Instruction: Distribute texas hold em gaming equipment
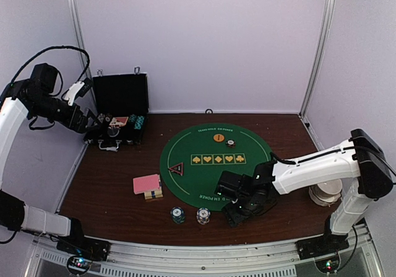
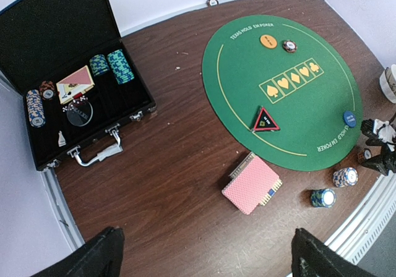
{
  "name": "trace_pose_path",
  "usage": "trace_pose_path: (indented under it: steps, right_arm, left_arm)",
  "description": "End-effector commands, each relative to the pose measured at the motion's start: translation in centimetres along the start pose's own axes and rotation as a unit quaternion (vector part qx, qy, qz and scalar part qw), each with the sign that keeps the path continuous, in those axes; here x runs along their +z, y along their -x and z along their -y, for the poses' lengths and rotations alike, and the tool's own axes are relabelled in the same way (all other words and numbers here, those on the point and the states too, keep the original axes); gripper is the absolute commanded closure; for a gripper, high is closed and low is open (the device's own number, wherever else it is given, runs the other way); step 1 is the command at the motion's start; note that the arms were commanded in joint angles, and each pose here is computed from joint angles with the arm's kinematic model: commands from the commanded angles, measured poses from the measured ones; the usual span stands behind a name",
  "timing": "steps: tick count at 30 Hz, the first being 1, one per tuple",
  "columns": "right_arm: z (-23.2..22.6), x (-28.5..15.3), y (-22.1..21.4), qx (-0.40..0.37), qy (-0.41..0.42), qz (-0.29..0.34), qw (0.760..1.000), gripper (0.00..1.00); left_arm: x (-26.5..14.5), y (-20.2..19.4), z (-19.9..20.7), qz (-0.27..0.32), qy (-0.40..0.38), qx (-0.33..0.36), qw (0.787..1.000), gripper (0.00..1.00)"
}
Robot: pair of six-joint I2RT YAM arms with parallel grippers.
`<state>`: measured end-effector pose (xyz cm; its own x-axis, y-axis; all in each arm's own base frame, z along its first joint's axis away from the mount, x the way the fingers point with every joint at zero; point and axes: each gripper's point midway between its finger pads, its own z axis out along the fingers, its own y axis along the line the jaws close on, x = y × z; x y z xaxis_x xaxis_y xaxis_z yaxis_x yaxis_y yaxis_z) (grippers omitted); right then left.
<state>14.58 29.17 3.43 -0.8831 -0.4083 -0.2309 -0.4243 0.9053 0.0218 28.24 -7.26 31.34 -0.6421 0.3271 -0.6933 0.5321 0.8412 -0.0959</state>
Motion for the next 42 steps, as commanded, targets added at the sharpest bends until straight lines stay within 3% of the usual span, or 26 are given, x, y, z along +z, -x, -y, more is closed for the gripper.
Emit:
trace_pose_path:
  steps: [1, 18, 27, 29, 35, 42]
  right_arm:
    - [0.7, 0.7, -0.1, 0.002, -0.009, -0.007, 1.000, 0.33]
    - [0.4, 1.2, -0.6, -0.008, 0.010, -0.029, 0.999, 0.37]
    - [0.4, 0.7, -0.4, -0.009, 0.009, -0.025, 1.000, 0.47]
    - [0.4, 0.5, -0.2, -0.010, 0.010, -0.023, 1.000, 0.48]
    - [0.2, 0.0, 0.1, -0.016, 0.010, -0.022, 1.000, 0.36]
    - [-0.1, -0.2, 0.4, -0.016, 0.014, -0.020, 1.000, 0.39]
  left_arm:
    - [-1.1, 0.9, 0.0, 0.018, 0.010, 0.011, 1.000, 0.02]
    - [-1.5, 1.0, 0.0, 0.019, 0.015, 0.017, 1.000, 0.03]
    - [-1.5, 0.9, 0.0, 0.019, 0.015, 0.017, 1.000, 0.02]
    - [-1.5, 0.9, 0.0, 0.019, 0.015, 0.018, 1.000, 0.02]
    - [-1.7, 1.0, 0.1, 0.021, 0.016, 0.019, 0.999, 0.02]
    - [-1.8, 0.9, 0.1, 0.021, 0.019, 0.022, 0.999, 0.03]
